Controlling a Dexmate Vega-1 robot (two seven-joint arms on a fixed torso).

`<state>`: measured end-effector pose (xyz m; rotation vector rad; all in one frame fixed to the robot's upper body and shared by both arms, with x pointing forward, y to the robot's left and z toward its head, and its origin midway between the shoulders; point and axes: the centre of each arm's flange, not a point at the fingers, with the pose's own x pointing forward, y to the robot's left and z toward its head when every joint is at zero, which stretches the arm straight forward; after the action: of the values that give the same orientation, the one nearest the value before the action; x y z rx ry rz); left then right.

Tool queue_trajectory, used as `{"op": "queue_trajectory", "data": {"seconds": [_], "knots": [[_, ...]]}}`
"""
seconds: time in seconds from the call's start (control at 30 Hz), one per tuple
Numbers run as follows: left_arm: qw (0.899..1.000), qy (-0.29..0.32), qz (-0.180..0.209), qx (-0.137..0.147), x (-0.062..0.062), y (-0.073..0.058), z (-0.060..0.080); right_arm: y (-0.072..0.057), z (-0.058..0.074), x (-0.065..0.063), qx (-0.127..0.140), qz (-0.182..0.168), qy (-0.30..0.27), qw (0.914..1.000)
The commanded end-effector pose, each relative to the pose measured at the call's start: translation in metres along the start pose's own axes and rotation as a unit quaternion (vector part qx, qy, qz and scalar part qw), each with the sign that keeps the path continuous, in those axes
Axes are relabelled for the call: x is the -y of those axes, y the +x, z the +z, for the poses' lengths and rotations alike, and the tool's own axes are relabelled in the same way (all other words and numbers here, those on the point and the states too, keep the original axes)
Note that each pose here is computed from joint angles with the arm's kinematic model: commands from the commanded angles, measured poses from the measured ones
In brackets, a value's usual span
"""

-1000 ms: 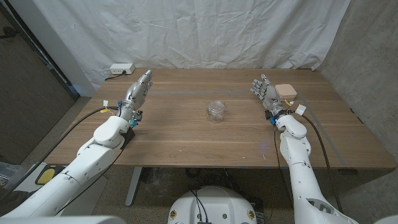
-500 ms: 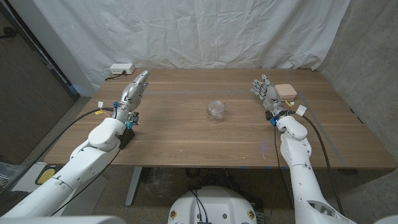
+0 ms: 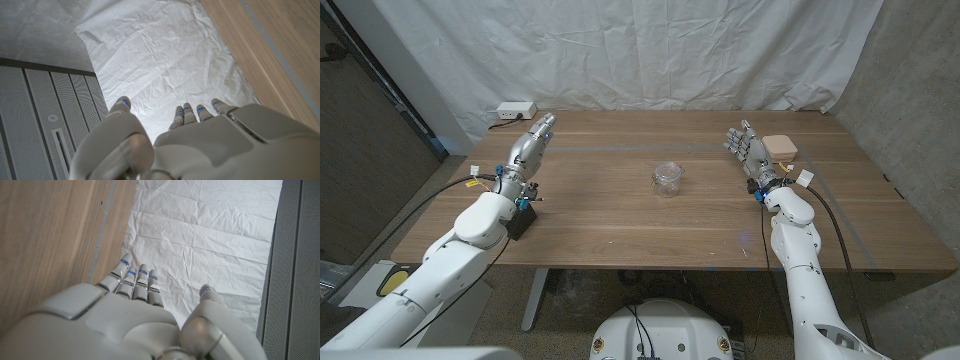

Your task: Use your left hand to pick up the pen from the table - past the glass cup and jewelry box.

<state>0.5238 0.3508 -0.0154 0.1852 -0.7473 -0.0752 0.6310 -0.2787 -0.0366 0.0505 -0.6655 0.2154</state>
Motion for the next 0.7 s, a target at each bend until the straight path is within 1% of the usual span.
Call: {"op": "queue_trajectory", "data": {"seconds": [0.03,0.13,0.2,0.3,0.33,0.57,0.63,0.7], "knots": [[1.000,0.016,0.007,0.004,-0.006,-0.015,0.007,0.001,0.002,-0.002,0.002,0.000,-0.001,1.0000],[1.000,0.016,0.010,0.008,-0.006,-0.019,0.009,0.001,0.002,-0.002,0.002,0.001,-0.001,1.0000],[0.999,0.028,0.016,0.009,-0.008,-0.022,0.012,0.001,0.001,-0.002,0.002,0.000,0.000,1.0000],[1.000,0.015,0.020,0.010,-0.010,-0.024,0.011,0.002,0.001,-0.002,0.002,0.000,0.002,1.0000],[0.999,0.021,0.022,0.012,-0.011,-0.026,0.012,0.002,0.001,-0.002,0.002,-0.001,0.001,1.0000],[0.999,0.028,0.027,0.018,-0.008,-0.033,0.013,0.001,0.000,-0.001,0.001,-0.001,0.002,1.0000],[0.999,0.036,0.035,0.018,-0.007,-0.035,0.013,0.000,0.000,-0.001,0.001,-0.001,0.003,1.0000],[0.999,0.032,0.031,0.018,-0.007,-0.035,0.013,0.000,-0.001,0.000,0.001,-0.002,0.003,1.0000]]}}
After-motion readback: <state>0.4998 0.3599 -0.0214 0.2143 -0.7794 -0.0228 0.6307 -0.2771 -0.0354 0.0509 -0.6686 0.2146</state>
